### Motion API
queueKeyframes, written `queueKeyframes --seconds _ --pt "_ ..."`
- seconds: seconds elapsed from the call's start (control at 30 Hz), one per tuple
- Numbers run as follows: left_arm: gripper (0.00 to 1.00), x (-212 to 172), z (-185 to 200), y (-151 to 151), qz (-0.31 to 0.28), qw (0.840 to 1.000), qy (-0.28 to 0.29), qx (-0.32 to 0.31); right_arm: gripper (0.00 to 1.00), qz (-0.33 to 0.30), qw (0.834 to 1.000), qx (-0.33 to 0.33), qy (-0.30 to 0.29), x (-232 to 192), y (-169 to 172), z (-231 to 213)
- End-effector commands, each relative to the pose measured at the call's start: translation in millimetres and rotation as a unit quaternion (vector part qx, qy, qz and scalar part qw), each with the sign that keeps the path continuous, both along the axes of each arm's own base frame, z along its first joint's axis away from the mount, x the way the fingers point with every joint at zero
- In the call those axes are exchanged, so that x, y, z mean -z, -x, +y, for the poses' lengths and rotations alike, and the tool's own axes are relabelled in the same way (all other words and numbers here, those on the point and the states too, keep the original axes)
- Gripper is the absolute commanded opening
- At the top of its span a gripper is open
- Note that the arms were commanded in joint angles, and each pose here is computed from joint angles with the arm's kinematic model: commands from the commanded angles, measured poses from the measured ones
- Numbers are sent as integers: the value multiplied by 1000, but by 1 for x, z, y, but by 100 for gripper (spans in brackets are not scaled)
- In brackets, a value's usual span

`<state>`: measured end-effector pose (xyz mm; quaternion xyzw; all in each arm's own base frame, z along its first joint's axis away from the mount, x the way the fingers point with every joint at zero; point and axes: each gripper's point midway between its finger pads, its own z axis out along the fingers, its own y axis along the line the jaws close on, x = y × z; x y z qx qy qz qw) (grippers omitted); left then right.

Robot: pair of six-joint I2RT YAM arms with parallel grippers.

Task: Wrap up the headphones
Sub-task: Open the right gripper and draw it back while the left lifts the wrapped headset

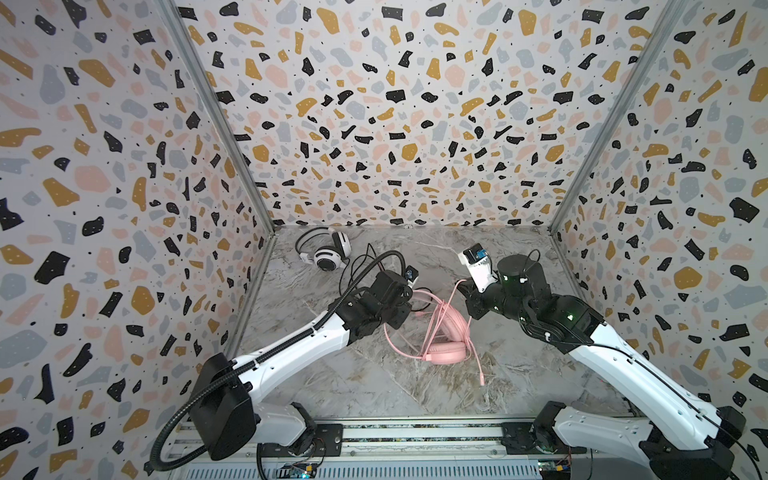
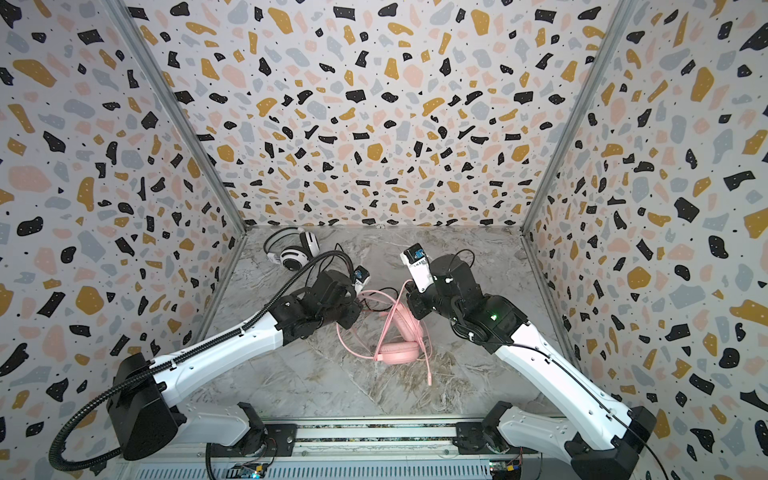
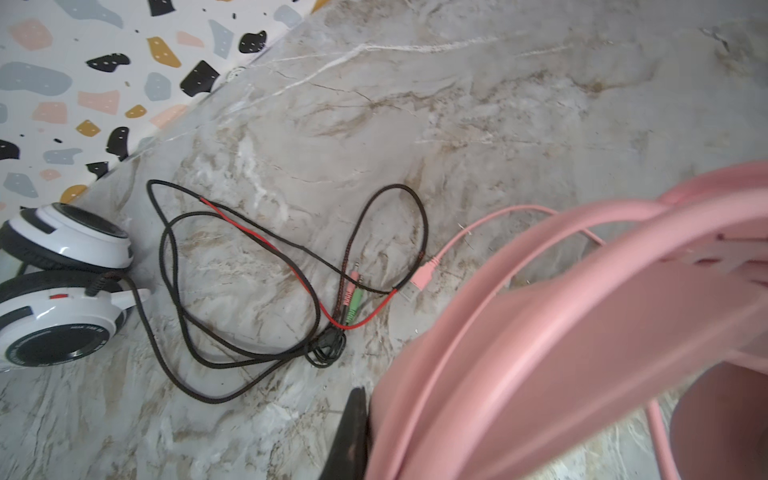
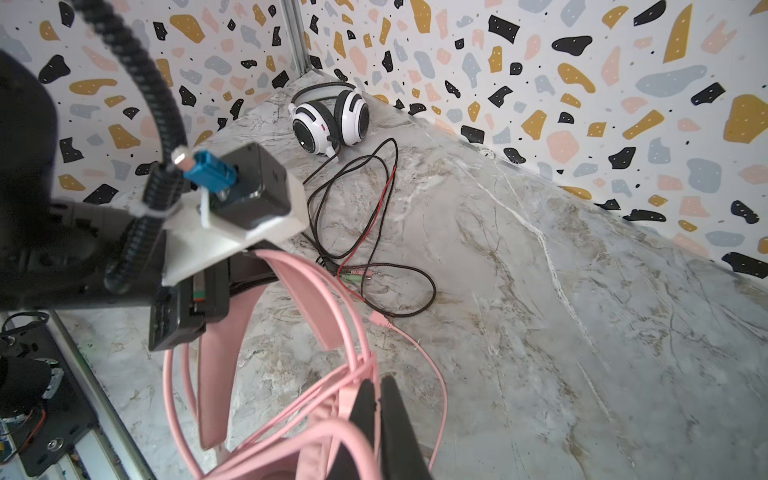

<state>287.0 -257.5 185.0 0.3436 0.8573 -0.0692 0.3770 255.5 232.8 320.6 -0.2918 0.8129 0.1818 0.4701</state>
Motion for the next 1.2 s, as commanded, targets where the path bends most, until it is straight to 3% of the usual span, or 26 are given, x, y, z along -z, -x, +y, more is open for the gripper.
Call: queueKeyframes --seconds 0.0,0.33,0.5,0.63,1.17 --pt "0 9 -8 33 33 997 -12 69 7 -68 996 37 -47 -52 -17 -6" --pt "0 -43 -21 56 12 989 95 109 7 -52 994 93 -5 -15 -40 -27" --pt "0 -43 -23 64 24 986 105 126 8 -40 992 116 -5 -3 -55 -39" --pt "0 -45 -38 78 48 975 134 171 8 -32 992 125 -5 8 -67 -44" --pt "0 -47 -37 70 36 979 133 153 15 -24 990 136 -41 17 -110 -57"
